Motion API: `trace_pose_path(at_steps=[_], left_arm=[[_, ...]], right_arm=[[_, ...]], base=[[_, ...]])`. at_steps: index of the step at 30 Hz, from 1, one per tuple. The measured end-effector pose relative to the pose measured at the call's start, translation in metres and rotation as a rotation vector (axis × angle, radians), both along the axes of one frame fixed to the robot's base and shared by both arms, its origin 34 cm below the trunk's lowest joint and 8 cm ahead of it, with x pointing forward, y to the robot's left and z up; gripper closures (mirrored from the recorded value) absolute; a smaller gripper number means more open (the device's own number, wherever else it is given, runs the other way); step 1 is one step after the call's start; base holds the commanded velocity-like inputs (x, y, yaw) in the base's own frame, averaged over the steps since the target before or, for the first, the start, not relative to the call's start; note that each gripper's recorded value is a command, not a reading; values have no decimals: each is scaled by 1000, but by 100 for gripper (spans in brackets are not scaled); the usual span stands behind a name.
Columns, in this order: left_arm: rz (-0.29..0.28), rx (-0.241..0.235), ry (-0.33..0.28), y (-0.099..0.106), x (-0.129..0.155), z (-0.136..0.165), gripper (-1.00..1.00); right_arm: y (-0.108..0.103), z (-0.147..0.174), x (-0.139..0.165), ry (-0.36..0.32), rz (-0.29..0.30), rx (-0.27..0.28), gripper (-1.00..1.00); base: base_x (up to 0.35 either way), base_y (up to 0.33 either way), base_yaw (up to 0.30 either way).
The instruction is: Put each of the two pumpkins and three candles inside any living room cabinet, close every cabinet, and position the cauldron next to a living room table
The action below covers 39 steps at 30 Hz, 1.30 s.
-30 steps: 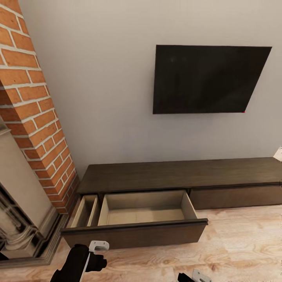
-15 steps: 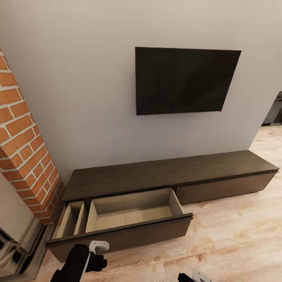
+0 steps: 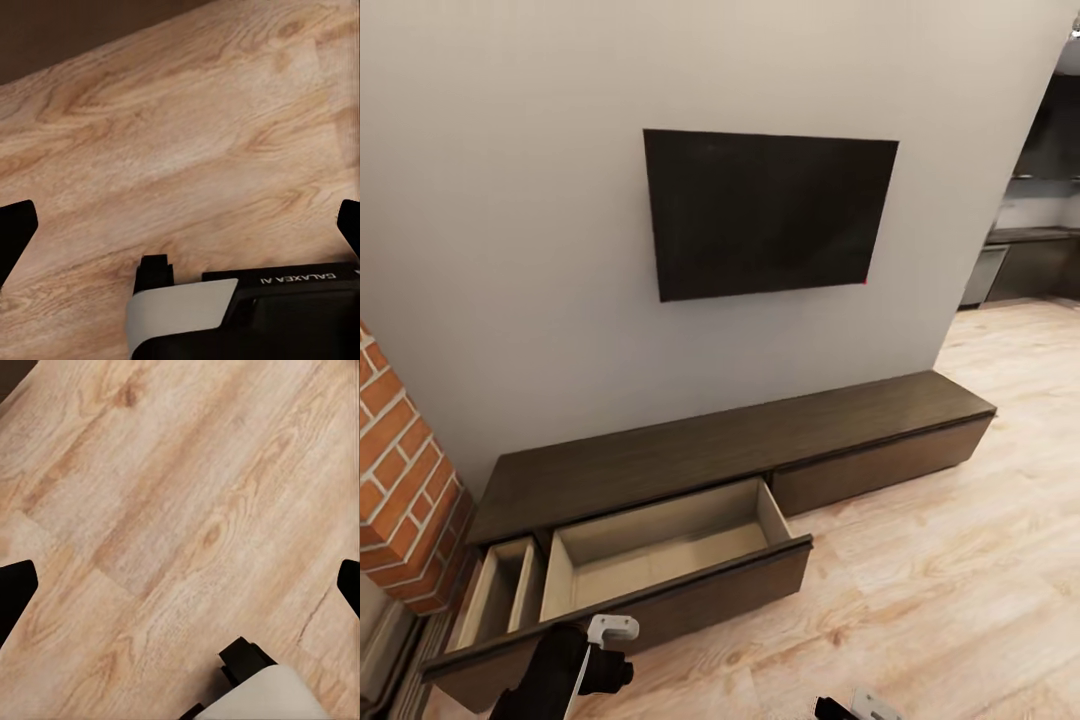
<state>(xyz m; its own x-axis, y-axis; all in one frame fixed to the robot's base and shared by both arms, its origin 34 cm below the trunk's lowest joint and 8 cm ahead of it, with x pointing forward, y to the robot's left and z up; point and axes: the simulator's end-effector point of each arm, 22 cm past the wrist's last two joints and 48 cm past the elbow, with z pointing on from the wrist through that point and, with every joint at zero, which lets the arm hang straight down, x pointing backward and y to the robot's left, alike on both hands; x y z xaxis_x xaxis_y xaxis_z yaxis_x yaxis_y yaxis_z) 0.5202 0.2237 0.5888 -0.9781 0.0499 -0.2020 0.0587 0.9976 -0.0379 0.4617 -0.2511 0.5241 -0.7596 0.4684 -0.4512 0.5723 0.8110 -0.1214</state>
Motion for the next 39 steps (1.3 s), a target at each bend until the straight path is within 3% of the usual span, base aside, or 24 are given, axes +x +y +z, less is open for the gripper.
trace_pose_path(at_steps=[39], left_arm=[[0,1,1,1,-2,58,-100]], right_arm=[[-13,56,-8,15,-41,-2,-100]], base=[[0,0,-286]])
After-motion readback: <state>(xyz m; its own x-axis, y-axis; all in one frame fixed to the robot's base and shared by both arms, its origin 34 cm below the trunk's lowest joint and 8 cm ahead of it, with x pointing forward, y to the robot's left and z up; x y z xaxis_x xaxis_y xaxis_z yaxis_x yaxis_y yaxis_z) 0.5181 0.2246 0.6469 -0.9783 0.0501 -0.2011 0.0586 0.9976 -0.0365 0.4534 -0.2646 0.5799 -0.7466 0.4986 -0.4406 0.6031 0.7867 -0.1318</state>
